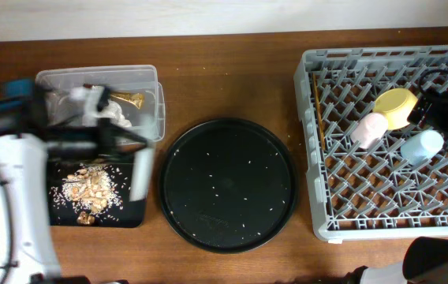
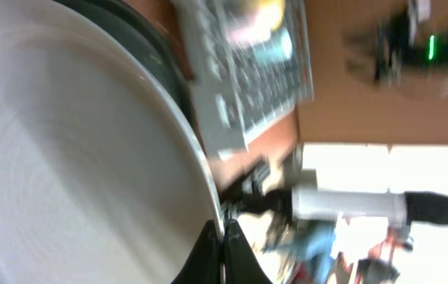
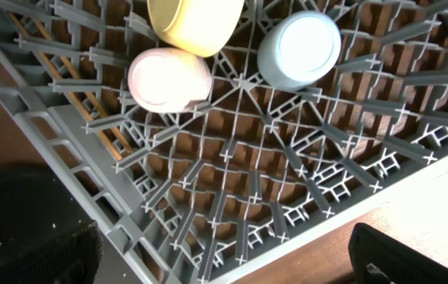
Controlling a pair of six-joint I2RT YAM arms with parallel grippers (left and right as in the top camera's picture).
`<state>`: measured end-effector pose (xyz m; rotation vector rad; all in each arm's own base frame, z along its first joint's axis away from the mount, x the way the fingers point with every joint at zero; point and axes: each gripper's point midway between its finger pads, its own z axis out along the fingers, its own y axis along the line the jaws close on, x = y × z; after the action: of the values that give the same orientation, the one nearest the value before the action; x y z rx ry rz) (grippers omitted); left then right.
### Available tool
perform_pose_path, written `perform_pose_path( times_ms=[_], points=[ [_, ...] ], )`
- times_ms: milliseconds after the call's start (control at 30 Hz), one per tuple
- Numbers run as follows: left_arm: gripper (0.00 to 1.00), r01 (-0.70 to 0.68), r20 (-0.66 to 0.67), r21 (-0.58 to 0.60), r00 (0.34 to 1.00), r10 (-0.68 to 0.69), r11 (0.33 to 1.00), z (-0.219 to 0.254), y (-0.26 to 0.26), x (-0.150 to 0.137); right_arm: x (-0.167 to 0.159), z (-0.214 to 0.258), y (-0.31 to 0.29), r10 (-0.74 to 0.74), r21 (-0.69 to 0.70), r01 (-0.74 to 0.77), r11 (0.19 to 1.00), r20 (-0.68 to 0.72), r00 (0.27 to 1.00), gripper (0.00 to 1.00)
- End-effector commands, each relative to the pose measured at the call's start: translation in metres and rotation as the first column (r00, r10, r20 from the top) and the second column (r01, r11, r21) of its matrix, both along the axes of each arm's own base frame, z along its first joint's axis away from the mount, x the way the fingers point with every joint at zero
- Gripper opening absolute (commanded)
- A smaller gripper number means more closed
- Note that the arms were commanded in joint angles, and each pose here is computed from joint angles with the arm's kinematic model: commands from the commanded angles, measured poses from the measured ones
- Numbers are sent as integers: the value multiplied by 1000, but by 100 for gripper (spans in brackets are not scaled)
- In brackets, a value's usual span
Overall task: Sort waste into correct bins and load items into the dishwasher rack
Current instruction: 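Tilt the plate with the left gripper to dump shells onto the black tray, then carry the empty white plate back to the round tray and release it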
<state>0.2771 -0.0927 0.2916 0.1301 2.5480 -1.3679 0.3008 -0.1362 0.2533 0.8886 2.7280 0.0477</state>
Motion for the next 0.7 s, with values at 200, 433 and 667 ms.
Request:
perform_pose_path(
  times_ms=[200,433,667],
  points=[
    [1,-23,165,622,981,-103,783,-52,-132,-2,0,-2,0,-2,4,2,1000,-2,1000,98],
    [1,-114,431,556,887,-168,824,-38,-227,8,0,-2,0,-2,4,2,1000,-2,1000,98],
    [1,-35,239,772,941,-238,635,-140,-222,18,0,-2,0,-2,4,2,1000,-2,1000,98]
  ],
)
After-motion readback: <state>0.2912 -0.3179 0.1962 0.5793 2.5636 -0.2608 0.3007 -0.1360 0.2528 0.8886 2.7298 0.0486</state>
